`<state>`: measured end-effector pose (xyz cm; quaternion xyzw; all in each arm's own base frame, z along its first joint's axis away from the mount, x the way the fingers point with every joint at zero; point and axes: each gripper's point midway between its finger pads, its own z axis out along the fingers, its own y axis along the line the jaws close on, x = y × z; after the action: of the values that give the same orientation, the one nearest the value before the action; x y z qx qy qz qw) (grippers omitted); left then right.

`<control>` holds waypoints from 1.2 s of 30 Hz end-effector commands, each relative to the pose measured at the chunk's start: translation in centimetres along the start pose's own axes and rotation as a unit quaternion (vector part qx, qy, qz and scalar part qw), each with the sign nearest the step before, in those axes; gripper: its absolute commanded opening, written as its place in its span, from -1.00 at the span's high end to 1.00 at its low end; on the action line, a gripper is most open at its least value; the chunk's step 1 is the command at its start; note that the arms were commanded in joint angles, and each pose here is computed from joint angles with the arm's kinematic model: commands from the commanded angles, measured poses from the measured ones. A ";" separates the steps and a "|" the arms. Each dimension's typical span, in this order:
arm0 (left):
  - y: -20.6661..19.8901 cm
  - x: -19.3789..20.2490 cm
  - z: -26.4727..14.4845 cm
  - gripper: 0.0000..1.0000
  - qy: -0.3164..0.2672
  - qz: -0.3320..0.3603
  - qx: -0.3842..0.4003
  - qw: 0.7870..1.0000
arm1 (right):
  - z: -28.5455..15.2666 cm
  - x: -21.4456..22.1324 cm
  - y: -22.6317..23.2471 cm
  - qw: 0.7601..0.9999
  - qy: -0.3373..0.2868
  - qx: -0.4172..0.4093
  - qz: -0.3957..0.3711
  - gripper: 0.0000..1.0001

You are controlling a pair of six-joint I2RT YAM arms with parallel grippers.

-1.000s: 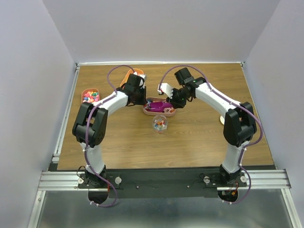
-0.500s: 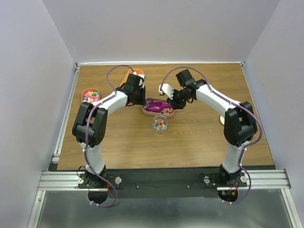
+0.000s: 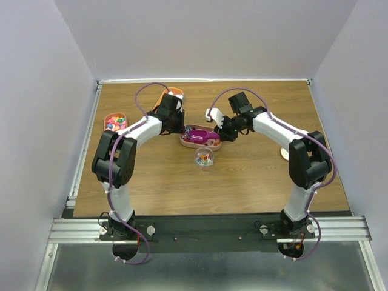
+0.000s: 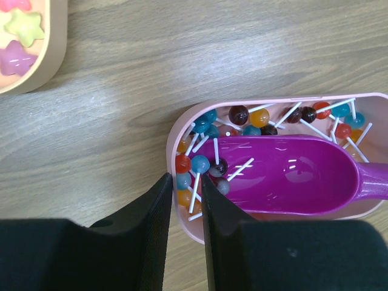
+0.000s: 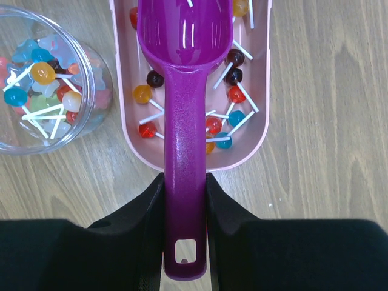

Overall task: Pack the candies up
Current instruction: Scoop the fake candies from the storage box.

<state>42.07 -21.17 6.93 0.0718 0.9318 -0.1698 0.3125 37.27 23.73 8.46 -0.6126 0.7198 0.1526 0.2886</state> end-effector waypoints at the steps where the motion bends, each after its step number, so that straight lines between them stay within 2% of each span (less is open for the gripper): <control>1: -0.5 -2.1 -1.6 0.35 -0.032 -0.010 0.011 0.999 | -0.4 -2.1 0.3 0.998 -0.063 -0.011 -0.003 0.99; 8: -0.6 -2.9 -2.2 0.35 -0.046 -0.010 0.013 0.999 | -0.5 -1.8 0.3 0.997 -0.072 -0.010 0.000 0.99; 23: 2.0 -5.7 -5.1 0.31 -0.103 -0.034 -0.003 0.994 | -1.1 -1.1 -0.2 0.996 -0.093 -0.001 0.014 0.99; 29: 3.0 -6.7 -6.4 0.18 -0.127 -0.037 -0.023 0.991 | -1.8 -1.4 -0.2 0.993 -0.117 0.004 0.018 0.99; 36: 4.5 -7.7 -8.0 -0.08 -0.155 -0.041 -0.067 0.985 | -2.6 -1.9 -0.2 0.991 -0.132 0.009 0.016 0.99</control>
<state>44.20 -16.08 14.30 0.0063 0.8970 -0.1624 0.4111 36.80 23.01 9.01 -0.5752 0.7103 0.2160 0.3434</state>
